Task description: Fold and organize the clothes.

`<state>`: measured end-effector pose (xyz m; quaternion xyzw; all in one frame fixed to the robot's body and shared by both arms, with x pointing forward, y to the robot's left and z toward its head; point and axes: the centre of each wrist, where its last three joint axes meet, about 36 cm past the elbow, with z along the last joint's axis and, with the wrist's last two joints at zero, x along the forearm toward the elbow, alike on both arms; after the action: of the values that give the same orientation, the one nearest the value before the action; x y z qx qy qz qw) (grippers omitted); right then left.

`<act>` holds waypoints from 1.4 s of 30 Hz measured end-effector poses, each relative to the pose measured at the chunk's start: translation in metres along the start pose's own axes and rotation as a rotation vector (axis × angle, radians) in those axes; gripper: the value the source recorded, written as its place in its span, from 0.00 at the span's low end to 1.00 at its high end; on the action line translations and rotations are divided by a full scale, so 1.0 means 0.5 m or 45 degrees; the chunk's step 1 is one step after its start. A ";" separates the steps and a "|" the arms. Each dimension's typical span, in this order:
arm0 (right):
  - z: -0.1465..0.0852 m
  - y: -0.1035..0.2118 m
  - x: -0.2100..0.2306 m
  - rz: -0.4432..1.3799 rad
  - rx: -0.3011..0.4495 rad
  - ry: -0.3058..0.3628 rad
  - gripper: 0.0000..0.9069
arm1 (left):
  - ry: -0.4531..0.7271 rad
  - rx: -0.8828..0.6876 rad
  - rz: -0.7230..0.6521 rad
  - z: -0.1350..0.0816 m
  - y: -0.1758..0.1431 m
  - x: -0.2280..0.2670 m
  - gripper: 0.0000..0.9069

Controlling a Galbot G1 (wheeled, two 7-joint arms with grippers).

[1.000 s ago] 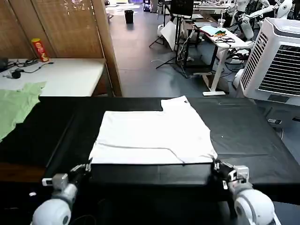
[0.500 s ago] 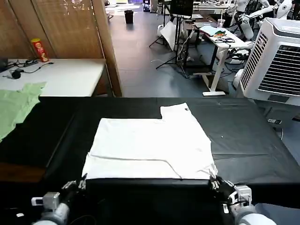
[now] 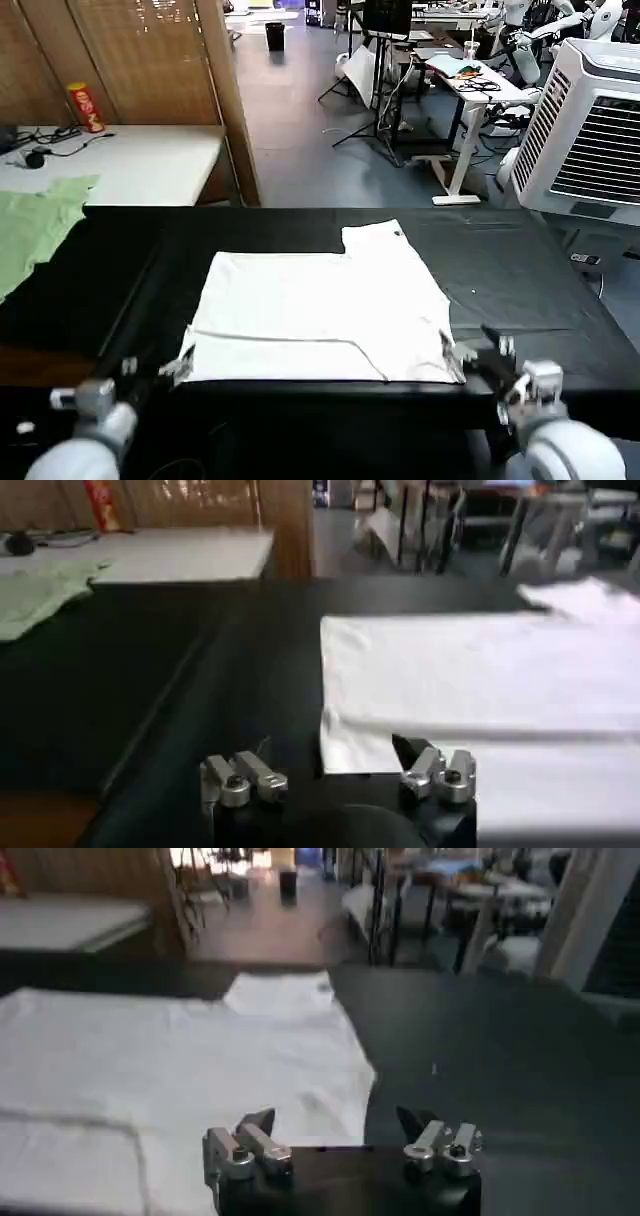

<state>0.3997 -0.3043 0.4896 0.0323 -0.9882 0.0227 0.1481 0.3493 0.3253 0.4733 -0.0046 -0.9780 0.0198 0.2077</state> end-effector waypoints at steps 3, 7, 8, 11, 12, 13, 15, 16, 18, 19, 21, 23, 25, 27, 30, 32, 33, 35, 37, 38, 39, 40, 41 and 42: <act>-0.013 -0.002 -0.099 0.014 0.002 -0.011 0.97 | -0.053 0.034 0.011 -0.045 0.008 -0.077 0.97; -0.028 0.005 -0.215 0.042 -0.011 0.034 0.97 | -0.063 0.071 0.040 -0.086 0.005 -0.176 0.97; -0.032 0.009 -0.242 0.047 -0.015 0.047 0.97 | -0.061 0.074 0.045 -0.093 0.003 -0.198 0.97; -0.045 0.027 -0.320 0.022 -0.041 0.096 0.97 | -0.032 0.082 0.056 -0.114 0.001 -0.265 0.97; -0.049 0.033 -0.343 0.015 -0.045 0.111 0.97 | -0.014 0.084 0.060 -0.119 0.001 -0.285 0.97; -0.052 0.039 -0.365 0.007 -0.048 0.128 0.97 | 0.003 0.087 0.059 -0.124 0.002 -0.306 0.97; -0.057 0.044 -0.404 0.001 -0.058 0.162 0.97 | 0.035 0.085 0.058 -0.132 0.002 -0.342 0.97; -0.059 0.046 -0.420 -0.001 -0.061 0.179 0.97 | 0.056 0.086 0.057 -0.135 0.002 -0.358 0.97; -0.063 0.050 -0.452 -0.002 -0.071 0.214 0.97 | 0.106 0.090 0.049 -0.137 0.005 -0.386 0.97; -0.065 0.052 -0.464 0.002 -0.074 0.226 0.97 | 0.120 0.091 0.046 -0.137 0.007 -0.397 0.97; -0.066 0.058 -0.487 0.012 -0.076 0.250 0.97 | 0.143 0.087 0.045 -0.137 0.007 -0.415 0.97; -0.063 0.065 -0.503 0.017 -0.072 0.270 0.97 | 0.162 0.082 0.039 -0.135 0.009 -0.432 0.97; -0.058 0.072 -0.514 0.021 -0.069 0.290 0.97 | 0.174 0.081 0.035 -0.132 0.010 -0.446 0.97; -0.053 0.080 -0.522 0.019 -0.072 0.308 0.97 | 0.183 0.084 0.031 -0.130 0.014 -0.457 0.97; -0.045 0.085 -0.530 0.018 -0.080 0.333 0.97 | 0.195 0.081 0.034 -0.124 0.016 -0.471 0.87; -0.041 0.087 -0.534 0.014 -0.086 0.351 0.95 | 0.204 0.077 0.033 -0.119 0.015 -0.481 0.60; -0.041 0.087 -0.534 0.009 -0.090 0.358 0.80 | 0.206 0.074 0.032 -0.116 0.015 -0.484 0.39; -0.040 0.087 -0.535 0.002 -0.098 0.368 0.62 | 0.214 0.074 0.028 -0.110 0.016 -0.490 0.18; -0.036 0.086 -0.536 -0.002 -0.111 0.374 0.27 | 0.220 0.063 0.033 -0.103 0.017 -0.492 0.16; -0.035 0.087 -0.536 -0.003 -0.113 0.376 0.23 | 0.224 0.057 0.032 -0.100 0.018 -0.493 0.16; -0.032 0.087 -0.536 -0.004 -0.119 0.380 0.14 | 0.228 0.053 0.030 -0.098 0.018 -0.494 0.15; -0.030 0.087 -0.536 -0.005 -0.124 0.382 0.11 | 0.230 0.051 0.028 -0.097 0.019 -0.495 0.15; -0.028 0.088 -0.536 -0.006 -0.128 0.384 0.08 | 0.233 0.050 0.026 -0.096 0.019 -0.496 0.13; -0.026 0.088 -0.536 -0.009 -0.135 0.384 0.06 | 0.235 0.049 0.026 -0.095 0.019 -0.497 0.12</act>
<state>0.6560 -0.2446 0.4215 0.0240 -0.9544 -0.0256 0.2966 0.5955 0.3323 0.4154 -0.0124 -0.9540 0.0403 0.2967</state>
